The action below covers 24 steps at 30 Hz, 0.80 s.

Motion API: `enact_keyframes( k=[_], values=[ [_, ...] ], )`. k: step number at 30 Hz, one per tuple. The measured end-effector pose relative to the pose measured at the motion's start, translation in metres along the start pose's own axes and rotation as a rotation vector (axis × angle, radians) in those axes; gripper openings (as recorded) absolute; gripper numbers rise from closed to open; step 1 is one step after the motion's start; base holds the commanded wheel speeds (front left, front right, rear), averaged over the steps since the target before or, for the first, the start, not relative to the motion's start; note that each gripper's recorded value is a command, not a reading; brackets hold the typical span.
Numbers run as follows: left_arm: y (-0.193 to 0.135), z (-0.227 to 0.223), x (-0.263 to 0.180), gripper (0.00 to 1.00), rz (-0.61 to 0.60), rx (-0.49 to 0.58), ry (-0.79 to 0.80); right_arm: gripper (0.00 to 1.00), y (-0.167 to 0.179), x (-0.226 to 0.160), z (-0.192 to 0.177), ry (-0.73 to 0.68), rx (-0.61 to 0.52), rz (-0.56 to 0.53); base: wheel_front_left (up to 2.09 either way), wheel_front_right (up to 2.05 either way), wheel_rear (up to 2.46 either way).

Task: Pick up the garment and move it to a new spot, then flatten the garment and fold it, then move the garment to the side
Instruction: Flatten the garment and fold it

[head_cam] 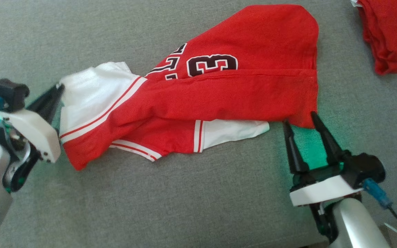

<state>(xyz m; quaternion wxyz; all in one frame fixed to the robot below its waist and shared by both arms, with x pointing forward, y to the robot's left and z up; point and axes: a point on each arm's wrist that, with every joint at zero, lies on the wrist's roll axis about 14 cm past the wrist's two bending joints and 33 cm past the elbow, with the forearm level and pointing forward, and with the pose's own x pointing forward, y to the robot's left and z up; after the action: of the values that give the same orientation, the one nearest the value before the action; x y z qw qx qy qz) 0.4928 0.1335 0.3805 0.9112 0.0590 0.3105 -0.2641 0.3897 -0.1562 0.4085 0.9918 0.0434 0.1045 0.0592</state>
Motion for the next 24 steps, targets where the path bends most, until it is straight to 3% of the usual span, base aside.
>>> enact_keyframes(
  k=[10,17,24],
  values=[
    [0.014,0.081,-0.01,0.0,0.058,0.159,-0.311,1.0,-0.029,0.022,0.024,-0.065,-0.046,-0.051,0.0,0.0,0.0],
    [0.009,0.086,-0.012,0.0,0.05,0.17,-0.33,1.0,-0.059,0.034,-0.005,0.068,-0.044,-0.086,0.0,0.0,0.0],
    [0.01,0.088,-0.015,0.0,0.055,0.18,-0.337,0.97,-0.052,0.056,-0.003,0.084,-0.004,-0.045,0.0,0.0,0.0]
  ],
)
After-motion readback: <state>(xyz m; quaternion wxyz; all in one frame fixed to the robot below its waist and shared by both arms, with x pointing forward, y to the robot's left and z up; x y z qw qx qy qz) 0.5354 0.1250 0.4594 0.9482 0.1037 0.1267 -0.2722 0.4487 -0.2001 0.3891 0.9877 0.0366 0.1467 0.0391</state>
